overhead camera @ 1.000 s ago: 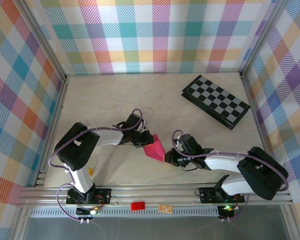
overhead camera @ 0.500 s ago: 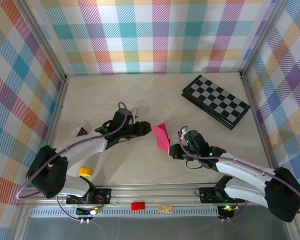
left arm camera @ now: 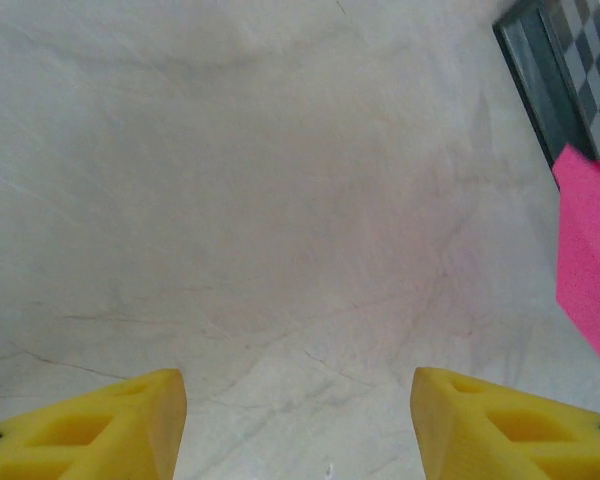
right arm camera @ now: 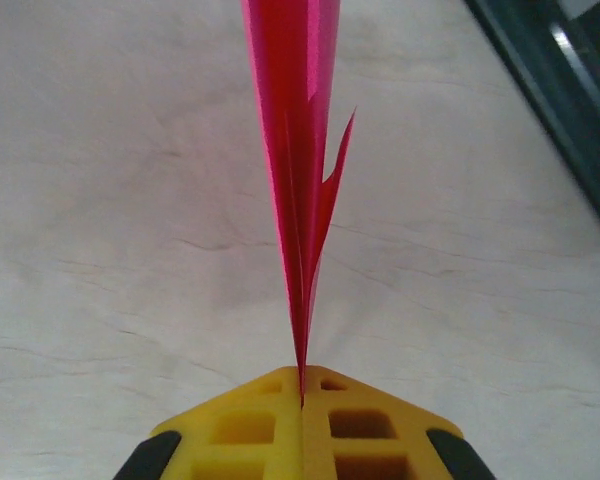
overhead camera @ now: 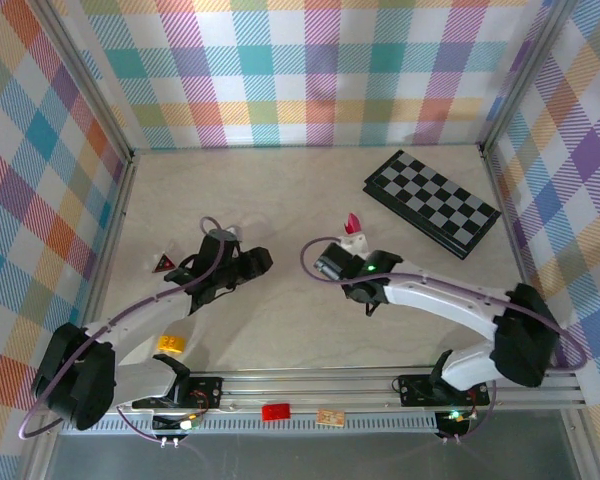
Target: Fold a paper plane with a square sheet of paper (pick it up from the middle)
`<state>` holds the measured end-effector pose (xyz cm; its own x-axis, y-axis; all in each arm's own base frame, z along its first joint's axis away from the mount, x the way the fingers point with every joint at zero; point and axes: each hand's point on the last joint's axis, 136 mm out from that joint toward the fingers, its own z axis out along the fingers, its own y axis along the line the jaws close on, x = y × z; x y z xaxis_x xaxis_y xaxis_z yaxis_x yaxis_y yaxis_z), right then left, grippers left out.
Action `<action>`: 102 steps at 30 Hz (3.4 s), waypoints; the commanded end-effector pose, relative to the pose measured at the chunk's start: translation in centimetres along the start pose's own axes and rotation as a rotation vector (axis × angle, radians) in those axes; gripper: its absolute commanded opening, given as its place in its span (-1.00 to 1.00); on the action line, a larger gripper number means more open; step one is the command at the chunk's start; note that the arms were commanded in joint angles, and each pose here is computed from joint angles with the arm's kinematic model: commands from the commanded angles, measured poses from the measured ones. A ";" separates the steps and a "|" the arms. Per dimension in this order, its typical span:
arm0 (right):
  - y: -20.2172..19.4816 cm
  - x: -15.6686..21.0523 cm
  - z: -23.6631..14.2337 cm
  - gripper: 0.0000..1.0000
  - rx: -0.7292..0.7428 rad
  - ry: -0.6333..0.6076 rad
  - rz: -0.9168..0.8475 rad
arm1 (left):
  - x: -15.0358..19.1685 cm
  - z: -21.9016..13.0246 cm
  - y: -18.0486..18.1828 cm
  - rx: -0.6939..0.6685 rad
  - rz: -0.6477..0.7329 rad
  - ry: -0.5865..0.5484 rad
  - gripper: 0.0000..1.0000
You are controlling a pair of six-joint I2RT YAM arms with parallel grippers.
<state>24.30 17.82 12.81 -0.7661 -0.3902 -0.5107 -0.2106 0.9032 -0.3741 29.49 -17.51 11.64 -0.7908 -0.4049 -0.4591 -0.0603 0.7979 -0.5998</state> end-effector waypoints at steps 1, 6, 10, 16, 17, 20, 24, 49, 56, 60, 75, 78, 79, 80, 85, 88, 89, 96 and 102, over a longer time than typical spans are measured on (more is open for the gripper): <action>-1.6 0.2 -0.4 -0.85 0.168 -0.006 -0.154 | -0.2 -0.9 1.9 -0.062 -0.021 -0.010 0.25; 3.7 0.7 0.4 -0.80 0.124 0.037 -0.368 | -1.1 -2.3 2.9 -0.065 -0.088 -0.036 0.34; 9.0 2.2 0.6 -0.73 -0.004 0.076 -0.425 | -2.5 -4.1 2.2 -0.047 -0.094 -0.070 0.36; 14.8 4.1 0.0 -0.42 -0.345 0.111 -0.338 | -2.2 -6.2 2.2 -0.045 -0.117 -0.087 0.37; 15.4 3.9 -0.5 -0.24 -0.387 0.102 -0.313 | -2.1 -6.6 2.4 -0.044 -0.128 -0.099 0.37; 16.9 3.2 -2.5 -0.12 -0.544 0.063 -0.261 | -1.3 -7.6 3.1 -0.034 -0.155 -0.126 0.37; 15.9 1.6 -3.7 0.16 -0.722 0.032 -0.063 | -0.3 -7.8 2.8 0.025 -0.163 -0.115 0.42; 10.8 1.9 5.6 -0.75 -0.883 0.570 0.697 | -1.2 -0.8 1.4 -0.038 -0.339 0.088 0.18; 12.3 2.4 6.1 -0.70 -0.921 0.504 0.723 | -1.3 -1.3 0.0 0.041 -0.260 0.089 0.18; 12.8 3.0 6.6 -0.72 -0.862 0.485 0.719 | -0.9 -2.0 -1.7 0.129 -0.214 0.115 0.18; 15.7 5.8 5.8 -0.74 -0.737 0.422 1.166 | 2.0 -1.4 -3.2 0.244 -0.157 0.203 -0.41; 16.6 2.1 3.4 -0.67 -0.849 0.314 1.073 | 1.7 -0.2 -4.2 0.270 -0.153 0.218 -0.48; 16.3 1.3 2.8 -0.65 -0.841 0.293 1.039 | 1.7 0.3 -4.5 0.276 -0.151 0.228 -0.53; 15.7 0.7 2.5 -0.63 -0.814 0.265 1.019 | 1.8 0.9 -4.7 0.284 -0.150 0.241 -0.56; 11.0 0.3 3.0 -0.56 -0.635 0.079 0.900 | 2.6 4.7 -5.6 0.304 -0.150 0.301 -0.73; 9.0 0.4 3.5 -0.51 -0.579 0.013 0.847 | 3.6 6.9 -5.9 0.300 -0.155 0.356 -0.86; 8.8 0.0 3.5 -0.52 -0.593 -0.001 0.816 | 3.8 7.4 -5.8 0.292 -0.151 0.360 -0.86; 9.0 -0.6 3.3 -0.58 -0.794 0.089 0.704 | 5.0 9.5 -4.7 0.240 -0.155 0.403 -0.87; 10.8 -0.8 3.6 -0.28 -0.985 0.227 0.710 | 6.2 11.0 -2.6 0.168 -0.171 0.427 -0.91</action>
<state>26.24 25.09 6.34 -0.9138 0.3143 -0.2574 0.0740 0.7518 0.6552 31.26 -26.61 3.66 -0.9550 -0.2922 -0.0519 -0.1506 0.6280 -0.7635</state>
